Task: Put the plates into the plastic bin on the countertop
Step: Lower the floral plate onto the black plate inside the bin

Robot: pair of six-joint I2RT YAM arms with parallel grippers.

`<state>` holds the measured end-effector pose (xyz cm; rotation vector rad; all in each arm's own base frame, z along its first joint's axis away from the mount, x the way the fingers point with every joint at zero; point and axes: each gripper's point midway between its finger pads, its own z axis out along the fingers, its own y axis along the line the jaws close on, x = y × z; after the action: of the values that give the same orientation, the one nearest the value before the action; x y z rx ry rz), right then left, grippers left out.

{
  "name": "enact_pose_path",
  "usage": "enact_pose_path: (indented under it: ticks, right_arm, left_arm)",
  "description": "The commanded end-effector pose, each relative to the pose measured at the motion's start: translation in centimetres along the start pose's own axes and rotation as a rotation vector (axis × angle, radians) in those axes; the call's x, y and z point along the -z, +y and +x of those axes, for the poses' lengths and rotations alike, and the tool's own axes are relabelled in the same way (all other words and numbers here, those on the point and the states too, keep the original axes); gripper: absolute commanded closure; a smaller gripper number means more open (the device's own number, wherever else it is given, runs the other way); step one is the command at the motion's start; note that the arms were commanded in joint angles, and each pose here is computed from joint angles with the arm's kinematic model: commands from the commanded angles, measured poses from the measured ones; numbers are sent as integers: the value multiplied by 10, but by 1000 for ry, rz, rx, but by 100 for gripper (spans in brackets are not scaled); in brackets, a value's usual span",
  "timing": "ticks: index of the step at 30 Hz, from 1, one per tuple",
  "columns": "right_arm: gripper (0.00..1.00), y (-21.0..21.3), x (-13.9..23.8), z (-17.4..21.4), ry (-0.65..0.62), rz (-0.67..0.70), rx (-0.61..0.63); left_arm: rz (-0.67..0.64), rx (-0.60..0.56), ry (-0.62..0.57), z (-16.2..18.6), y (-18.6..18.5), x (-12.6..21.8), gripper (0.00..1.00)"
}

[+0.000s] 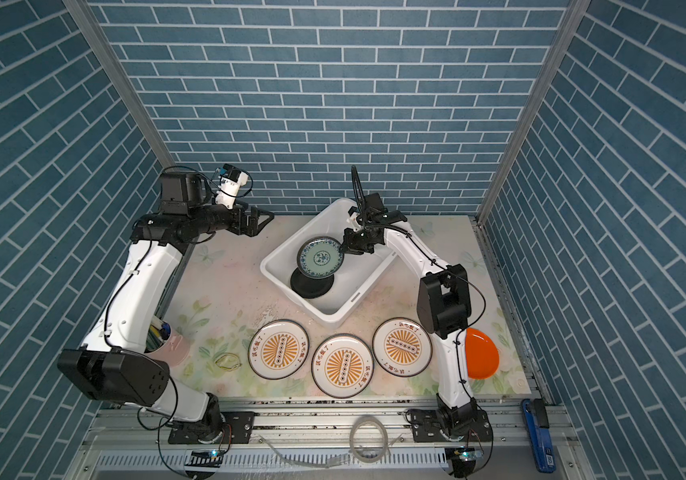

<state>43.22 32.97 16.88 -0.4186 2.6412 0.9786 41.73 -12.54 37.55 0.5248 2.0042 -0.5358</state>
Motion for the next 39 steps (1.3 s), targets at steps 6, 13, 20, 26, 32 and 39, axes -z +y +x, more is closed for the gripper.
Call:
enact_pose_path:
  ticks: [6, 13, 20, 26, 32, 39]
  right_arm:
    - [100, -13, -25, 1, 42, 26, 33]
    - [100, -22, -44, 6, 65, 55, 41]
    - [100, -25, -60, 15, 104, 67, 49]
    - [100, -28, -72, 23, 134, 72, 49]
    - [100, -28, -79, 28, 152, 76, 53]
    - [100, -32, -84, 30, 162, 84, 47]
  left_arm:
    - [6, -5, 0, 2, -4, 1, 0]
    - [7, -2, -4, 0, -3, 1, 0]
    - [6, 1, 2, 3, -3, 0, 1]
    - [6, 1, 2, 3, -3, 0, 0]
    - [6, 2, 3, 4, -3, 0, 0]
    - [6, 1, 4, 4, -2, -1, 1]
